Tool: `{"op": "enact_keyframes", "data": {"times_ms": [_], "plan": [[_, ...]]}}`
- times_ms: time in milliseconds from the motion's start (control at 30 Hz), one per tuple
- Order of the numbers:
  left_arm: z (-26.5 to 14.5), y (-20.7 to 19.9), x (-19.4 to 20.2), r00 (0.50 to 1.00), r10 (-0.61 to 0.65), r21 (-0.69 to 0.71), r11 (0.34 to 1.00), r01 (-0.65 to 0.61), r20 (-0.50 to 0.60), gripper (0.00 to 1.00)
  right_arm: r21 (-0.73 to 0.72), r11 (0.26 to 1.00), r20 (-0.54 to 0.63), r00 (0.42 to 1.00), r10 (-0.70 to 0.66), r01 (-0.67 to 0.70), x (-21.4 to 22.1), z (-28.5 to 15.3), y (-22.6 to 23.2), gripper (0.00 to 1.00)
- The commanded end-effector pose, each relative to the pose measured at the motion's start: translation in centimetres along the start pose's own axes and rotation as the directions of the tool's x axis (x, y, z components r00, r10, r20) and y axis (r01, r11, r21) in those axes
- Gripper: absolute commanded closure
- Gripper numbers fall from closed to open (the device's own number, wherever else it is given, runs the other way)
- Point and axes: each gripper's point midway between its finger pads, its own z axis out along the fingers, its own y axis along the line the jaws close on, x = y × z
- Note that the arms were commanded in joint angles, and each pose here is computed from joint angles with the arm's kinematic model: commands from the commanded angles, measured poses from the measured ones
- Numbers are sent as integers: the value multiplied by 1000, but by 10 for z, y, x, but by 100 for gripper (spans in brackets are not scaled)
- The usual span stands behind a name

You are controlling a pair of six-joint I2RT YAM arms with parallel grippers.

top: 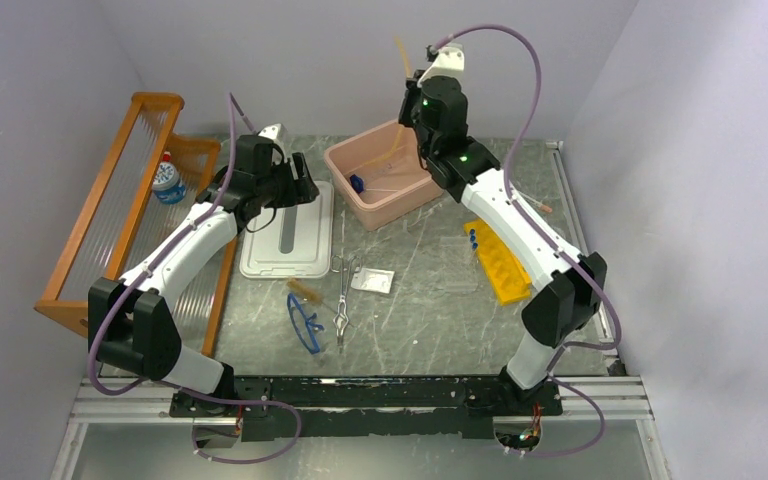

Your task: Organize the chemistry lab equipment

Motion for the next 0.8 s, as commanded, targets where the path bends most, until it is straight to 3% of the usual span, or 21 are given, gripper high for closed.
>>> {"op": "enact_keyframes", "data": {"times_ms": [0,433,767], "plan": [[-1,-2,-21,998,25,-2,1000,-25,60,27,-15,1000,-42,999,18,-19,32,11,2,100],[4,0,-16,999,26,-3,1000,-26,44,27,207,970,-343,919,197,-131,189,24,-45,100],[5,2,-13,999,32,-10,999,-31,36,27,281,959,-414,897,152,-33,234,64,-77,100]]}}
